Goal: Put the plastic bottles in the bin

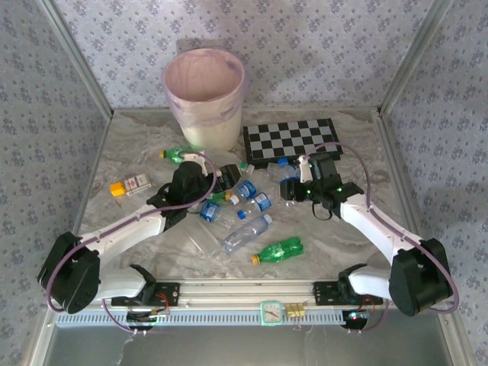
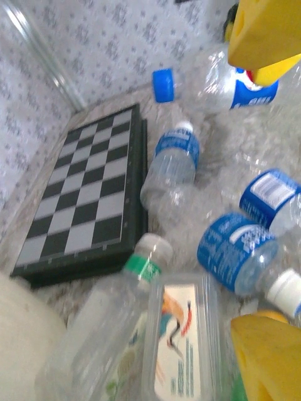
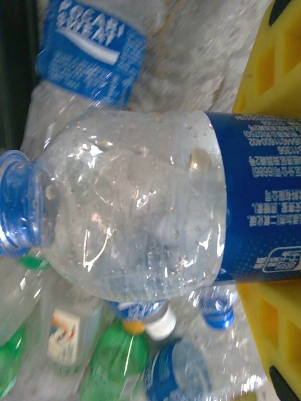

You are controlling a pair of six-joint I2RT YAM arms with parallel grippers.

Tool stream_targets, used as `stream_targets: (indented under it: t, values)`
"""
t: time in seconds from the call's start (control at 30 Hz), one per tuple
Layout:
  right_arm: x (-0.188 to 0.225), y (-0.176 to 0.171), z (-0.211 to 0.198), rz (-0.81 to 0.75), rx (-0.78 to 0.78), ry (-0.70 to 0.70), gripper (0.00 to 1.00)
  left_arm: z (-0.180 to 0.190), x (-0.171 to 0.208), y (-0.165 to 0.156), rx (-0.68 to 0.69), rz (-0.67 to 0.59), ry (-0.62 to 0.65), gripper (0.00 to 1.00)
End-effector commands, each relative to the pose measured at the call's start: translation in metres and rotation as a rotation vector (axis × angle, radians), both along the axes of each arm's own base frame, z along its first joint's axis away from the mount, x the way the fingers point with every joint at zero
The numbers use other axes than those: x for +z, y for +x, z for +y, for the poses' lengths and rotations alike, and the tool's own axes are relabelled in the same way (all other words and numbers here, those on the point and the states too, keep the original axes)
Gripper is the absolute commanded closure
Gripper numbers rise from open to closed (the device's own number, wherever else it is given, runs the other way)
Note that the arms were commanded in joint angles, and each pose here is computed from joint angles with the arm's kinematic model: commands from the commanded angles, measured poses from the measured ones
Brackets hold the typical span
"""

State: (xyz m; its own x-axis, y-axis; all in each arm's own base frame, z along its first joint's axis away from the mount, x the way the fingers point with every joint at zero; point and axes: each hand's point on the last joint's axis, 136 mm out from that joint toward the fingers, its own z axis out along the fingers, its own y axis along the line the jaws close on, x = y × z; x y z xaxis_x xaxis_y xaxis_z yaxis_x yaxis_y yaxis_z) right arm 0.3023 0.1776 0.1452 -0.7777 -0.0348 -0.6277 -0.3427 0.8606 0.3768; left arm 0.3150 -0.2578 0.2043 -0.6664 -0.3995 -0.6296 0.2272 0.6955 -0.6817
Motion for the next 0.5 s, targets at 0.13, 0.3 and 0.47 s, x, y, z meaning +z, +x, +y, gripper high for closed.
stream_targets:
  t: [0.13,0.3,0.47]
  values:
    - [0.071,0.012,0.051,-0.200,0.114,0.237,0.50,-0.035,0.059,-0.006,-0.132,-0.103,-0.136,0.00]
    - [0.087,0.005,0.078,-0.252,0.185,0.282,0.51,-0.039,0.064,-0.007,-0.137,-0.104,-0.177,0.00]
    - [0.092,-0.002,0.100,-0.273,0.245,0.270,0.51,-0.048,0.062,-0.007,-0.162,-0.086,-0.190,0.00]
